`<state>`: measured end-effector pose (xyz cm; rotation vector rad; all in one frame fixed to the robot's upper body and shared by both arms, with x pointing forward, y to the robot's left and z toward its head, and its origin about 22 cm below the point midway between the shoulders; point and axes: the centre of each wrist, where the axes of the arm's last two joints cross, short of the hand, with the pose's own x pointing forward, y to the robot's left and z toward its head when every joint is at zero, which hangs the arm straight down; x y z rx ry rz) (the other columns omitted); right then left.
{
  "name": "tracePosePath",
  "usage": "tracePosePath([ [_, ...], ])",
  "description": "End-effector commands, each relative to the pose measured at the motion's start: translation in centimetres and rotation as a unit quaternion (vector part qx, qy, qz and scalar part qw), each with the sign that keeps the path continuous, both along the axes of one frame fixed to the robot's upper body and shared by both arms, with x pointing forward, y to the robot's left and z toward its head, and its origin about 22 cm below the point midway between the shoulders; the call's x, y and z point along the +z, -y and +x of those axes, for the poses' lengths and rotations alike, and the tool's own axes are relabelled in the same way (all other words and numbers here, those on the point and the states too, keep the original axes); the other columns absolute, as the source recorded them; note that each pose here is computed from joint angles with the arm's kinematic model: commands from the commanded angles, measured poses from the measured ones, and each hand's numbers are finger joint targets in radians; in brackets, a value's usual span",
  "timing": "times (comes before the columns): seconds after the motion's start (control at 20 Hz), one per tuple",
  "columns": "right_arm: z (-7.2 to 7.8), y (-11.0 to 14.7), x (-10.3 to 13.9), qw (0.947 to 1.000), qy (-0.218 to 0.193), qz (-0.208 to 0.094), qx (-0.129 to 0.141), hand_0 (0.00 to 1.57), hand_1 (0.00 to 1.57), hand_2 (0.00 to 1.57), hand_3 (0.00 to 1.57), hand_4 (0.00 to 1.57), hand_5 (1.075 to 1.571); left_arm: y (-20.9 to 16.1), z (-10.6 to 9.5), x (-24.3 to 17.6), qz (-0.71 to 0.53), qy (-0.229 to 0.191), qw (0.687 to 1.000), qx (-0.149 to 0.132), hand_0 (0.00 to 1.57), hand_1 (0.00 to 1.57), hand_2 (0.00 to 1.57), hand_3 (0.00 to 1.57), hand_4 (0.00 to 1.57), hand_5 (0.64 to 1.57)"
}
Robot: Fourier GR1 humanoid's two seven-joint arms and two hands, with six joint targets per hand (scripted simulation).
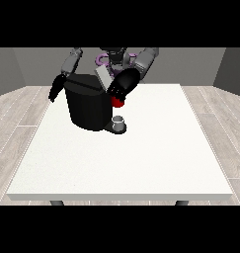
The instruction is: Insert the coffee pod into the coffee machine and close the lid
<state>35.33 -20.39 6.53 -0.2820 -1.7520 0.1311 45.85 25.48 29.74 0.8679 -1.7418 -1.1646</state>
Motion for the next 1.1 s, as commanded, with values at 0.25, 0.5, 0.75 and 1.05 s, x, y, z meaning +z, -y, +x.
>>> tracePosePath([
  [0.25, 0.3, 1.0, 0.0, 0.9998, 0.018, -0.003, -0.013, 0.00, 0.00, 0.00, 0.00, 0.15, 1.571, -0.9, -0.3, 0.6, 0.042, 0.049, 0.998, 0.002, 0.74, 0.74, 0.87, 0.65, 0.00, 1.571],
  [0.5, 0.4, -0.1, 1.2, 1.0000, 0.000, -0.009, 0.003, 0.00, 0.00, 0.00, 0.00, 0.08, 1.571, -2.0, -0.3, 0.9, 0.043, 0.036, 0.998, 0.025, 0.00, 0.00, 0.62, 0.49, 0.00, 1.571],
  [0.75, 0.2, -1.2, -0.4, 0.9999, 0.010, 0.010, -0.009, 0.00, 0.00, 0.00, 0.00, 0.14, 1.571, -0.8, -0.3, 1.5, 0.050, 0.041, 0.998, 0.018, 0.00, 0.00, 0.53, 0.45, 0.00, 1.571],
  [1.05, -1.3, -0.3, -1.0, 0.9994, -0.022, -0.003, 0.025, 0.00, 0.00, 0.00, 0.00, 0.00, 1.571, -4.6, -0.3, -1.4, 0.026, -0.001, 0.998, 0.051, 0.00, 0.00, 0.22, 0.15, 0.00, 1.571],
])
